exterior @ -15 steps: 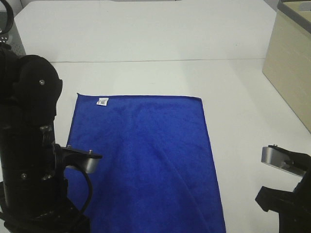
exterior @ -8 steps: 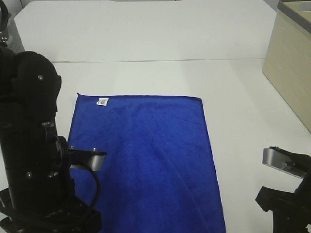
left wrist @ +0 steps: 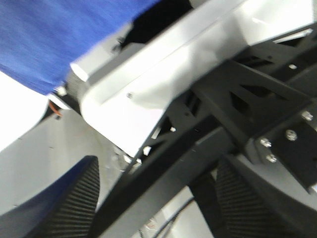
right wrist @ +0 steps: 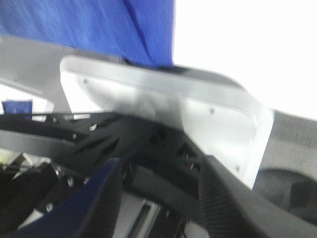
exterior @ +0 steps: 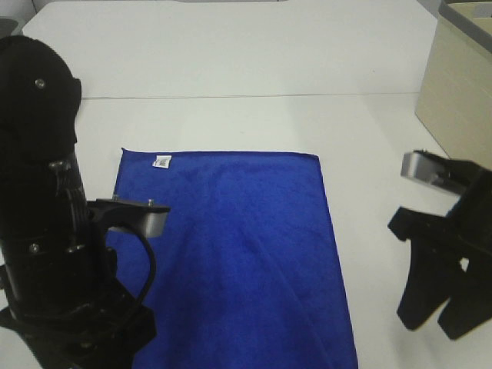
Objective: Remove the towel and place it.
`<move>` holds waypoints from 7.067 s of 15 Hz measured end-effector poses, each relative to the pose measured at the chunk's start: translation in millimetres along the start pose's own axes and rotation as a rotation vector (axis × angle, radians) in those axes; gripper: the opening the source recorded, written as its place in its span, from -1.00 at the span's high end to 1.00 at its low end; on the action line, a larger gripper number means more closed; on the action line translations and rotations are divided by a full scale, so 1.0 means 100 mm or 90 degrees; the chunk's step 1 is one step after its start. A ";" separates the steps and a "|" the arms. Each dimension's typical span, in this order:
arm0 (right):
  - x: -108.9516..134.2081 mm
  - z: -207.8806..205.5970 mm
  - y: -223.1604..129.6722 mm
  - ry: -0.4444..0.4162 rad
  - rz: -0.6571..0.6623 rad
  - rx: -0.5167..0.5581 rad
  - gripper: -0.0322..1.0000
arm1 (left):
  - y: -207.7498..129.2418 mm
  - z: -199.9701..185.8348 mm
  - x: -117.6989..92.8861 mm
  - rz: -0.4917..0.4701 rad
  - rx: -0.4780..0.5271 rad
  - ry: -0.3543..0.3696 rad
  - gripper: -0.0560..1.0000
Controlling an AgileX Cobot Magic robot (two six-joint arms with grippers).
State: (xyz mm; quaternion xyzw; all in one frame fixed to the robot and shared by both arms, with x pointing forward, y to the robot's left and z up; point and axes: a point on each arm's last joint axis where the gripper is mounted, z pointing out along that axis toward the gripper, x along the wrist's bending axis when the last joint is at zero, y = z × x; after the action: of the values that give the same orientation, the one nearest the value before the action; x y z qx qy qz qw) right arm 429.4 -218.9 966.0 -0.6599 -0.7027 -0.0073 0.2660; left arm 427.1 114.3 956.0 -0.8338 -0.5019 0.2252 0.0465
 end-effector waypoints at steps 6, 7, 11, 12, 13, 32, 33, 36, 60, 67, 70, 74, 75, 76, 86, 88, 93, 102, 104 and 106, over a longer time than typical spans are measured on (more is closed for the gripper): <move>0.30 -0.80 0.54 -0.062 -0.058 -0.198 -0.02 | 0.34 -0.81 0.49 -0.063 -0.179 0.038 -0.32; 0.35 -0.89 0.67 -0.060 -0.066 -0.214 -0.02 | 0.40 -0.99 0.65 -0.086 -0.220 0.034 -0.32; 0.51 -1.13 1.42 -0.060 -0.095 -0.264 -0.02 | 0.65 -1.46 1.27 -0.178 -0.352 0.025 -0.32; 0.53 -1.14 1.56 -0.060 -0.100 -0.266 -0.02 | 0.74 -1.47 1.37 -0.182 -0.358 0.020 -0.32; 0.54 -1.15 1.69 -0.062 -0.106 -0.266 -0.02 | 0.84 -1.46 1.45 -0.182 -0.363 0.012 -0.32; -0.12 -0.52 2.75 0.055 -0.126 -0.204 -0.02 | 1.92 -0.84 2.40 -0.205 -0.355 0.000 -0.32; -0.14 -0.48 2.79 0.053 -0.122 -0.206 -0.02 | 1.92 -0.81 2.44 -0.210 -0.358 -0.006 -0.32; -0.18 -0.37 2.86 0.041 -0.120 -0.214 -0.02 | 1.97 -0.78 2.52 -0.200 -0.385 -0.009 -0.32; -0.03 -0.05 3.03 -0.021 -0.130 -0.236 0.00 | 2.12 -0.67 2.50 -0.152 -0.419 -0.060 -0.32; 0.05 0.02 3.05 -0.027 -0.146 -0.234 0.31 | 2.24 -0.59 2.31 -0.129 -0.428 -0.051 0.23; 0.03 0.03 3.07 -0.033 -0.146 -0.244 0.77 | 2.27 -0.57 2.33 -0.119 -0.439 -0.040 0.84; 0.03 0.04 3.08 -0.040 -0.150 -0.245 0.91 | 2.28 -0.57 2.34 -0.116 -0.448 -0.034 0.88; 0.03 0.02 3.08 -0.048 -0.155 -0.249 0.91 | 2.28 -0.59 2.34 -0.116 -0.453 -0.031 0.88; 0.05 0.00 3.10 -0.060 -0.164 -0.256 0.91 | 2.29 -0.60 2.33 -0.115 -0.460 -0.027 0.88; 0.14 -0.64 3.37 -0.229 -0.262 -0.433 0.91 | 2.50 -1.12 2.24 -0.078 -0.644 0.045 0.89; 0.17 -0.74 3.41 -0.246 -0.274 -0.486 0.91 | 2.56 -1.19 2.22 -0.077 -0.702 0.076 0.89; 0.22 -0.89 3.53 -0.264 -0.296 -0.623 0.91 | 2.71 -1.20 2.23 -0.071 -0.809 0.150 0.89; 0.15 -0.77 3.72 -0.282 -0.311 -0.703 0.91 | 2.86 -1.28 2.23 -0.049 -0.928 0.250 0.89; 0.11 -0.68 3.77 -0.284 -0.311 -0.700 0.91 | 2.96 -1.25 2.27 -0.037 -0.927 0.250 0.89; 0.08 -0.62 3.80 -0.286 -0.311 -0.699 0.91 | 3.06 -1.20 2.30 -0.028 -0.924 0.242 0.89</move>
State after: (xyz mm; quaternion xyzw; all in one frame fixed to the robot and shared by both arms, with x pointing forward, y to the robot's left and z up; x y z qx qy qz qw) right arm 806.2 -184.9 892.5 -0.5060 -0.7657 -0.2877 -0.2738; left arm 817.7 178.8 894.9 -0.6690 -0.5244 -0.3113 -0.4248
